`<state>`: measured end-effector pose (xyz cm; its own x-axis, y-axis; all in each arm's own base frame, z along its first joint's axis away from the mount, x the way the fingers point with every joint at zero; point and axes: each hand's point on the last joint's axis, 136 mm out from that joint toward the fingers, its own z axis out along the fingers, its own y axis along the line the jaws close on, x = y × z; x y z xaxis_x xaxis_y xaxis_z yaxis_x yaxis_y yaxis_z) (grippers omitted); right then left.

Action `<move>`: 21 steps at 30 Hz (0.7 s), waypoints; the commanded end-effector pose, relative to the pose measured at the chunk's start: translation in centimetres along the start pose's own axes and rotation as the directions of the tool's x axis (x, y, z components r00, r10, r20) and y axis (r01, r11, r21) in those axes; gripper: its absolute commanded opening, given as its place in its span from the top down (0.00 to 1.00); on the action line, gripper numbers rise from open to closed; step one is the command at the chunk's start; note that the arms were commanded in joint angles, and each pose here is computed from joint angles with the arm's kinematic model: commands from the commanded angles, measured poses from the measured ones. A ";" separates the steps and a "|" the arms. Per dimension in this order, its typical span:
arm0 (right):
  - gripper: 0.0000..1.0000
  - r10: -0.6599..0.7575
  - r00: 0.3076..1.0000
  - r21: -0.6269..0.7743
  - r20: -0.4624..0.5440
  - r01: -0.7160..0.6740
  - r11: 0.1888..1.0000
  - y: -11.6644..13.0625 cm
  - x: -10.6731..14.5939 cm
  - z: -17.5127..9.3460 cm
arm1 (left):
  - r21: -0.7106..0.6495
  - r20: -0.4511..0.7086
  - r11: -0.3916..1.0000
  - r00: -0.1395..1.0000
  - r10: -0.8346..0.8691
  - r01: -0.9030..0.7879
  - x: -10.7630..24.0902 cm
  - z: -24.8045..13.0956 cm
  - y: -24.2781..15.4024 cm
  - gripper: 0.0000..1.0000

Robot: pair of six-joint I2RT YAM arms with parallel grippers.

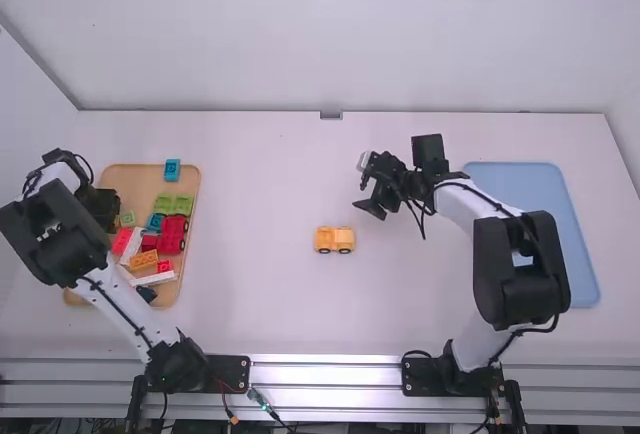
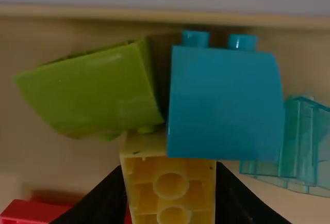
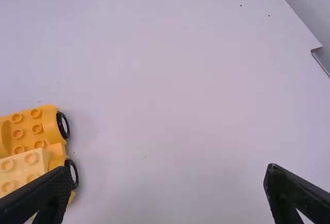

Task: Assemble lego blocks to make yellow taxi

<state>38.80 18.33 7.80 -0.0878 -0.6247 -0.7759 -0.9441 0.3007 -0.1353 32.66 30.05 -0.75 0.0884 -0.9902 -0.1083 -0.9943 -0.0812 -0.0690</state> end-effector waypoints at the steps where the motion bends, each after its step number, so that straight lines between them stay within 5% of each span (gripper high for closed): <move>1: 0.01 -0.017 1.000 0.012 0.020 0.017 1.000 -0.4 -1.1 -0.5 | -0.030 -0.028 1.000 1.000 0.007 -0.008 1.0 1.0 0.7 0.61; 21: 0.01 -0.014 1.000 0.012 0.019 0.013 1.000 -0.4 -1.0 -0.6 | -0.045 -0.040 0.999 0.999 0.019 -0.021 1.1 0.6 0.9 0.80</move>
<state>38.77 18.32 7.77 -0.0863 -0.6261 -0.7750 -0.9447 0.2985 -0.1360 32.14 29.59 -0.90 0.0826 -0.9923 -0.0928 -0.9958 -0.0785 -0.0468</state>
